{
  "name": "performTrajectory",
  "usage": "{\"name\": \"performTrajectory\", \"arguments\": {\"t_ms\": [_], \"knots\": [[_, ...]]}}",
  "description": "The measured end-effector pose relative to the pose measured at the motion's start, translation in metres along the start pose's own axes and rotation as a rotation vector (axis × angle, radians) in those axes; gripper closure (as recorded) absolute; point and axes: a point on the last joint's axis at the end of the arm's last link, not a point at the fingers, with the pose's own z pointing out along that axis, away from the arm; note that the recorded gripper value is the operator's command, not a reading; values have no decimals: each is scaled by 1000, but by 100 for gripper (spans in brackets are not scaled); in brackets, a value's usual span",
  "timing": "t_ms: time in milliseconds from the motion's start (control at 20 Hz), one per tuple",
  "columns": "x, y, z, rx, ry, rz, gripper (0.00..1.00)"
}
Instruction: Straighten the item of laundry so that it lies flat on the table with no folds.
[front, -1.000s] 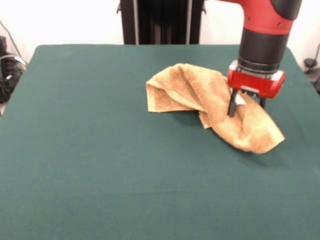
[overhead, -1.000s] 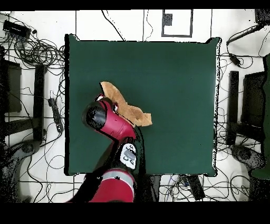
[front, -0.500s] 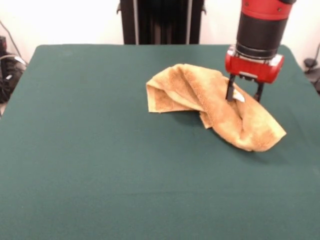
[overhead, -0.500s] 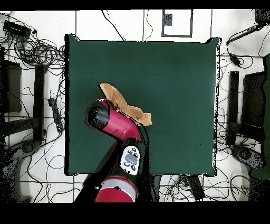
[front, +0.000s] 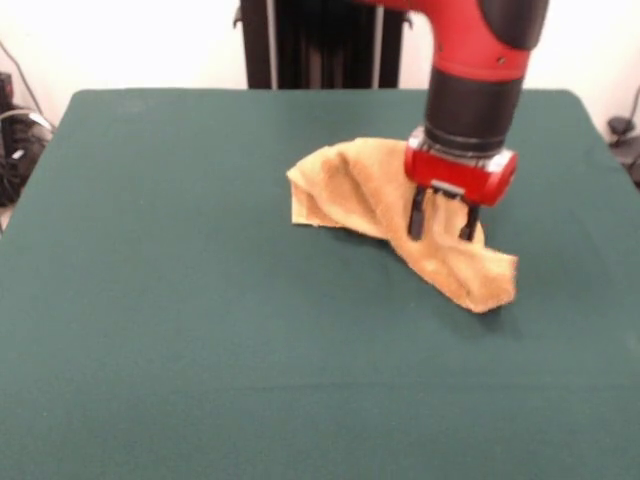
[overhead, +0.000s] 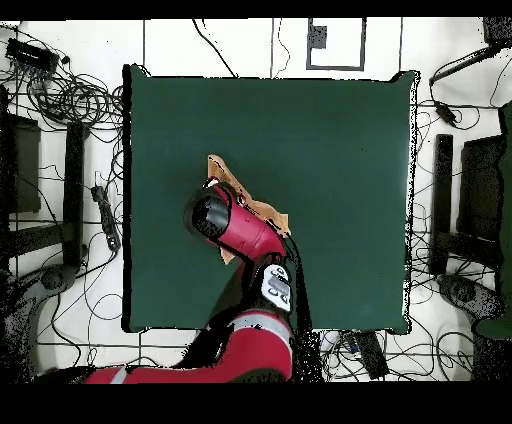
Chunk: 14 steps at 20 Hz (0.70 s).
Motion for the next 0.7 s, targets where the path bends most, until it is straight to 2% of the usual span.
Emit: {"name": "performTrajectory", "arguments": {"t_ms": [50, 150, 450, 700], "knots": [[-1, -4, 13, -3, -22, 3, 0], [-1, -4, 16, -5, -36, 3, 0], [6, 8, 11, 4, -61, 10, 0], [23, 30, 8, 7, -72, 18, 0]]}}
